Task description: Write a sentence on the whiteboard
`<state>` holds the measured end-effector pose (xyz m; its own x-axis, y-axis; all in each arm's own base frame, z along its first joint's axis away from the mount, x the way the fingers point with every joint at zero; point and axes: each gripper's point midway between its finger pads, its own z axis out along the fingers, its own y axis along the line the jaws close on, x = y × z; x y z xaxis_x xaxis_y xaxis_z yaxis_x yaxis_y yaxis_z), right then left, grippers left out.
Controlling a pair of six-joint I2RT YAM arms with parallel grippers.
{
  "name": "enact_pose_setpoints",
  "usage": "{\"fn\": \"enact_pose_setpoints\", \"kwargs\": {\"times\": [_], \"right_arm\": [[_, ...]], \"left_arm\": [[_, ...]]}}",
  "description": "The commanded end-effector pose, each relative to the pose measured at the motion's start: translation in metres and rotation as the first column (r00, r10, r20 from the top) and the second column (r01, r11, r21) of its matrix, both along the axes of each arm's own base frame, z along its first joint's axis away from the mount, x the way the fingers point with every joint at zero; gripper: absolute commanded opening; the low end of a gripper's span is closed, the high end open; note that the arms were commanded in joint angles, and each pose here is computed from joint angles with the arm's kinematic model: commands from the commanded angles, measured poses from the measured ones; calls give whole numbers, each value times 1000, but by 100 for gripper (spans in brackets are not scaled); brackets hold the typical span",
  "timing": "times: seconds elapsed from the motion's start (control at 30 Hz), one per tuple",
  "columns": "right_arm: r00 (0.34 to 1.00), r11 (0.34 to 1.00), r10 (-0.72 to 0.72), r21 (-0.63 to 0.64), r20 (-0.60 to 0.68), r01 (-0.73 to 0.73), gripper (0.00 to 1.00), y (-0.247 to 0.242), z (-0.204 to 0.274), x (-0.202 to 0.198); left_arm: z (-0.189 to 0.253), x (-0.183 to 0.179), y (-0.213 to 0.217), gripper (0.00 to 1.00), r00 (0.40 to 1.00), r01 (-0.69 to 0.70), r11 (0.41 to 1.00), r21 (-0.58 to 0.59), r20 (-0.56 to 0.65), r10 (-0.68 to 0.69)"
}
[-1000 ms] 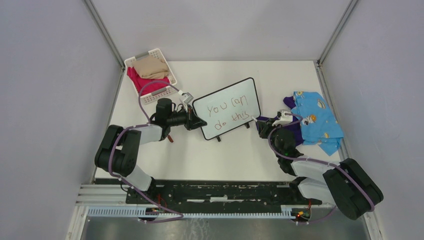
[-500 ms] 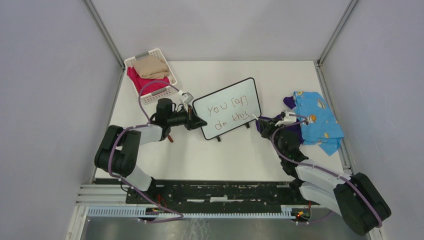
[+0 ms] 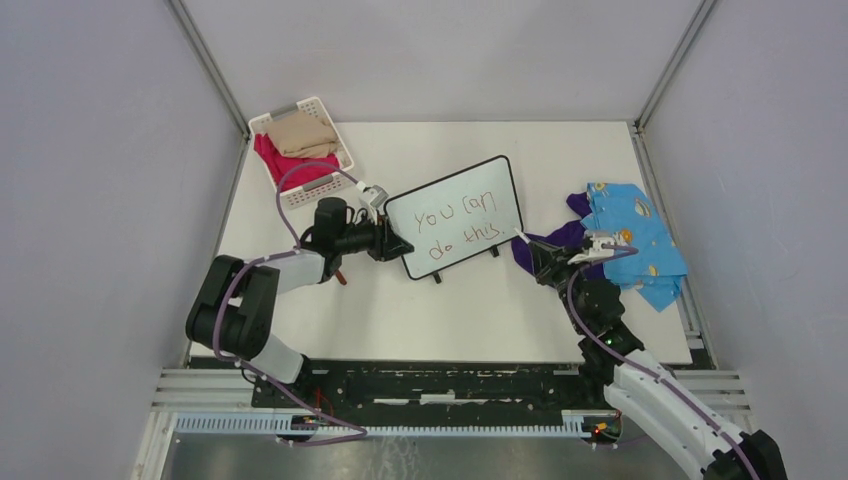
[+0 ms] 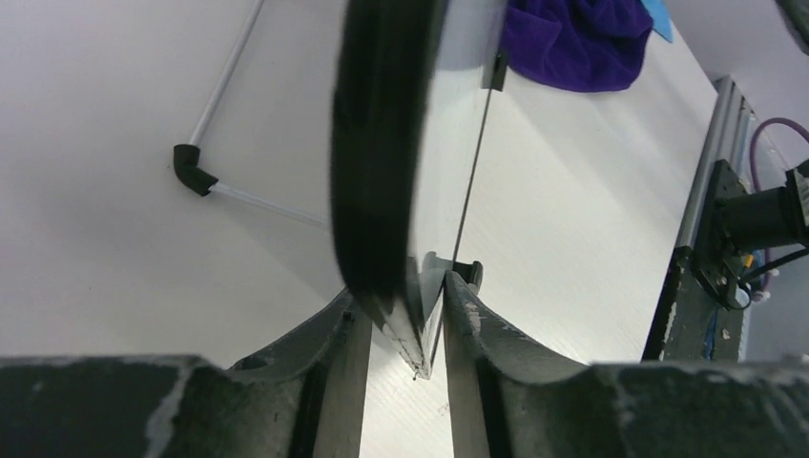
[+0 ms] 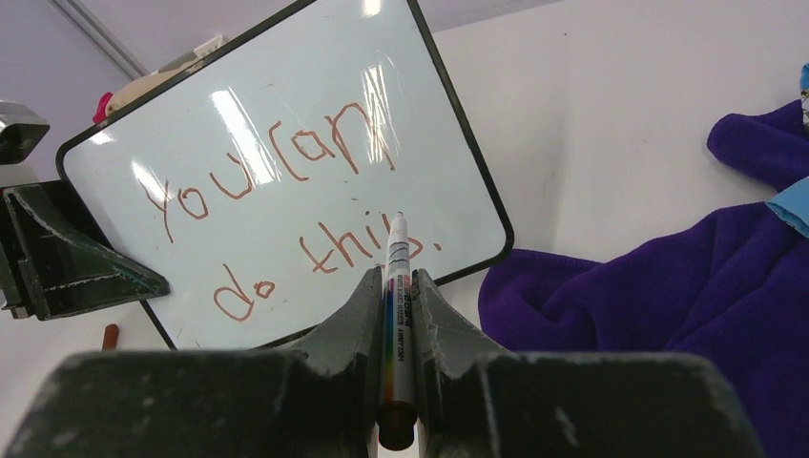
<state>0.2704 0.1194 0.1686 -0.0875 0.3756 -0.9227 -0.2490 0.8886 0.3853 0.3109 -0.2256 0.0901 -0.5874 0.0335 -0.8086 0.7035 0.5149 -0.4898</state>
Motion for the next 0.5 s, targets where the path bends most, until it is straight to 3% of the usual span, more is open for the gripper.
{"fn": "enact_pose_setpoints", "kwargs": {"times": [0.0,0.17,0.2,0.23,0.37,0.47], "right_arm": [[1000,999,13,-41,-18,-13,0,-4,-5,-9],[1000,999,11,-36,10,-10,0,-7,4,-13],[1000,999,13,-31,18,-13,0,-7,7,-14],[1000,999,20,-28,22,-19,0,-6,9,-14],[998,998,53,-22,39,-52,0,-1,19,-18],[996,998,65,-22,55,-64,0,0,27,-21]], "left_arm": [[-16,7,21,44,994,-105,986,127,14,104],[-7,7,29,57,988,-156,977,145,40,152],[-3,7,31,71,985,-170,975,145,46,165],[1,8,33,76,982,-186,971,148,53,180],[25,7,46,79,961,-269,951,154,108,255],[45,17,82,86,876,-478,856,195,177,449]]}}
